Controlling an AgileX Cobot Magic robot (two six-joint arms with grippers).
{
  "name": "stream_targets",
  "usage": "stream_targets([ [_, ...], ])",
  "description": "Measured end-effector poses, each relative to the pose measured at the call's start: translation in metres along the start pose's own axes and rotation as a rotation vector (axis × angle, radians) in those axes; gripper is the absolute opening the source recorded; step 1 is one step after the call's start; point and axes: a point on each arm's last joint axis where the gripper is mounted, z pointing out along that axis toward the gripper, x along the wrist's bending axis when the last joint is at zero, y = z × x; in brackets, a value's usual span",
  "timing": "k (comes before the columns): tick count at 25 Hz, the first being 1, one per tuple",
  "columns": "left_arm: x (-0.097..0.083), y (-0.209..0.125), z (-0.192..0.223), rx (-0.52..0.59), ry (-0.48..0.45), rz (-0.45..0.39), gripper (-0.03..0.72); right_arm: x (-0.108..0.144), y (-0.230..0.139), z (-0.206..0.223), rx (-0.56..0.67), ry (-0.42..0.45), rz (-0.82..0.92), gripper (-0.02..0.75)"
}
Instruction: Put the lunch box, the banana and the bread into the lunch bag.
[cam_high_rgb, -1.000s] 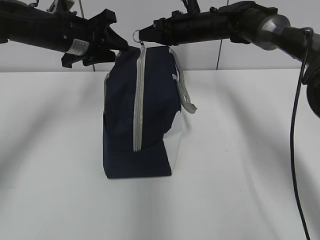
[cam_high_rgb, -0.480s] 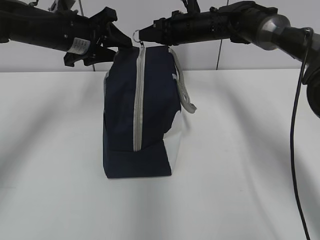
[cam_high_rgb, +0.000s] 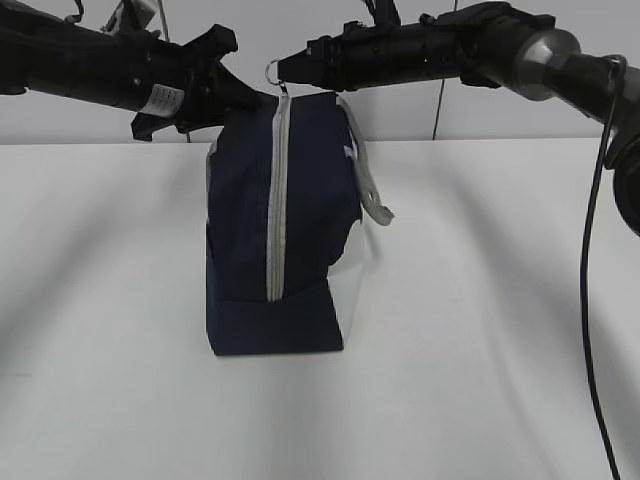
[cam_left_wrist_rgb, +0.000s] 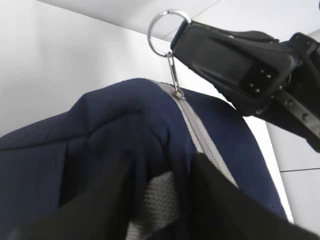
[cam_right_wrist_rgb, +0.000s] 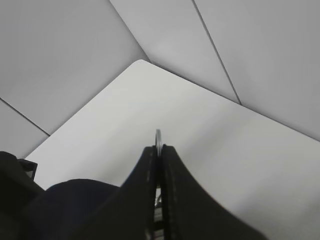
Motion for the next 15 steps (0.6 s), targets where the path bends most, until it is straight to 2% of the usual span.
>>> stream_targets([
  [4, -0.0001, 0.0001, 0.0000, -0.001, -0.001, 0.033, 0.096, 0.0000, 0.0000, 0.0000, 0.000, 0.000, 0.000, -0.016],
  [6, -0.0002, 0.0000, 0.0000, 0.000, -0.002, 0.049, 0.052, 0.0000, 0.0000, 0.0000, 0.000, 0.000, 0.000, -0.016],
  [8, -0.0004, -0.0002, 0.0000, 0.002, -0.004, 0.068, 0.031, 0.0000, 0.0003, 0.0000, -0.004, 0.000, 0.003, -0.016],
  [15, -0.0034, -0.0036, -0.0001, 0.037, -0.040, 0.140, 0.029, -0.0005, 0.0009, 0.0000, -0.010, -0.005, 0.025, -0.016],
])
